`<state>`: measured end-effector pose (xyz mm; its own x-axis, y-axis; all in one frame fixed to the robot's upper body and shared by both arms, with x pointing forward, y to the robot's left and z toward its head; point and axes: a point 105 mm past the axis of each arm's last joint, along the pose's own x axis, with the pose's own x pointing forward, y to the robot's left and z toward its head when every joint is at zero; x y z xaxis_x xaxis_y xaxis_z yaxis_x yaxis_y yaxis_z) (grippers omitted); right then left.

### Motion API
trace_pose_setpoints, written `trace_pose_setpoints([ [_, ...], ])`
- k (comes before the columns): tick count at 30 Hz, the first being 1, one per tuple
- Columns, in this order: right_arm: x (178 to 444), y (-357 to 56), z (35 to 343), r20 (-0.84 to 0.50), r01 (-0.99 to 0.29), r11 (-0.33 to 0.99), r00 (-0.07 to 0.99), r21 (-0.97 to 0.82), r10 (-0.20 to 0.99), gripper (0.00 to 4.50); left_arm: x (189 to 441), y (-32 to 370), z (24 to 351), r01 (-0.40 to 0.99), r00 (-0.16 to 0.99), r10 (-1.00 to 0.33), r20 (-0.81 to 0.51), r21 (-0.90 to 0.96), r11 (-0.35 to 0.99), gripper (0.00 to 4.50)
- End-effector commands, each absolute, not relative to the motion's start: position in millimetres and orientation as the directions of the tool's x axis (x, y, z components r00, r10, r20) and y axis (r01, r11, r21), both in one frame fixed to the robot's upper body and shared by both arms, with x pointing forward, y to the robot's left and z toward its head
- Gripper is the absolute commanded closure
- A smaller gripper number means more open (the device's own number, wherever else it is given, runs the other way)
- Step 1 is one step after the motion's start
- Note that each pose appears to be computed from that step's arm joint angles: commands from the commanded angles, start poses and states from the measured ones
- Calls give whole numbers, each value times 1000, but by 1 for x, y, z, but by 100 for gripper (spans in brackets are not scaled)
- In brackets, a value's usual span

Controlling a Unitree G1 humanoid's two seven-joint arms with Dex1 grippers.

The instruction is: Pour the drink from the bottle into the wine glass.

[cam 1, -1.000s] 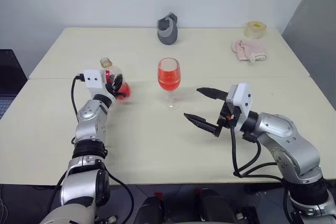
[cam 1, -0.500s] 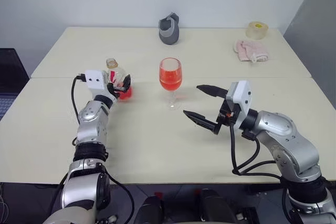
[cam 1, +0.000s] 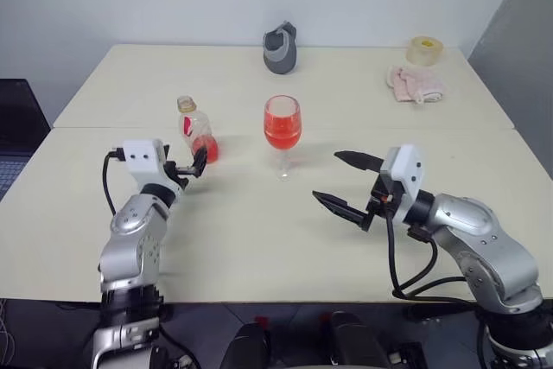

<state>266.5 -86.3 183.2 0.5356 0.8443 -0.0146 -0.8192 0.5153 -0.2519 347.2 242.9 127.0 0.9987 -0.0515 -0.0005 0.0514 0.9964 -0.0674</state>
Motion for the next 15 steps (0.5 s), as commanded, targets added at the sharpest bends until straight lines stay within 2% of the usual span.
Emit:
trace_pose_setpoints([
  [1, 263, -100, 192, 21, -764, 596, 610, -247, 792, 0, 334, 234, 141, 37, 999, -36, 4, -58, 998, 4],
  [4, 274, -126, 185, 35, -591, 777, 791, -217, 611, 0, 329, 219, 138, 25, 999, -26, -34, -22, 999, 4],
  [7, 281, -151, 178, 37, -385, 906, 917, -177, 397, 0, 329, 201, 134, 24, 998, -23, -51, 9, 1000, 4],
  [12, 277, -169, 156, -25, -173, 975, 985, -138, 171, 0, 329, 170, 127, 95, 994, -95, -53, -1, 995, 4],
  [15, 275, -173, 150, -40, -108, 990, 994, -93, 105, 0, 330, 164, 124, 107, 993, -108, -51, -28, 994, 4],
])
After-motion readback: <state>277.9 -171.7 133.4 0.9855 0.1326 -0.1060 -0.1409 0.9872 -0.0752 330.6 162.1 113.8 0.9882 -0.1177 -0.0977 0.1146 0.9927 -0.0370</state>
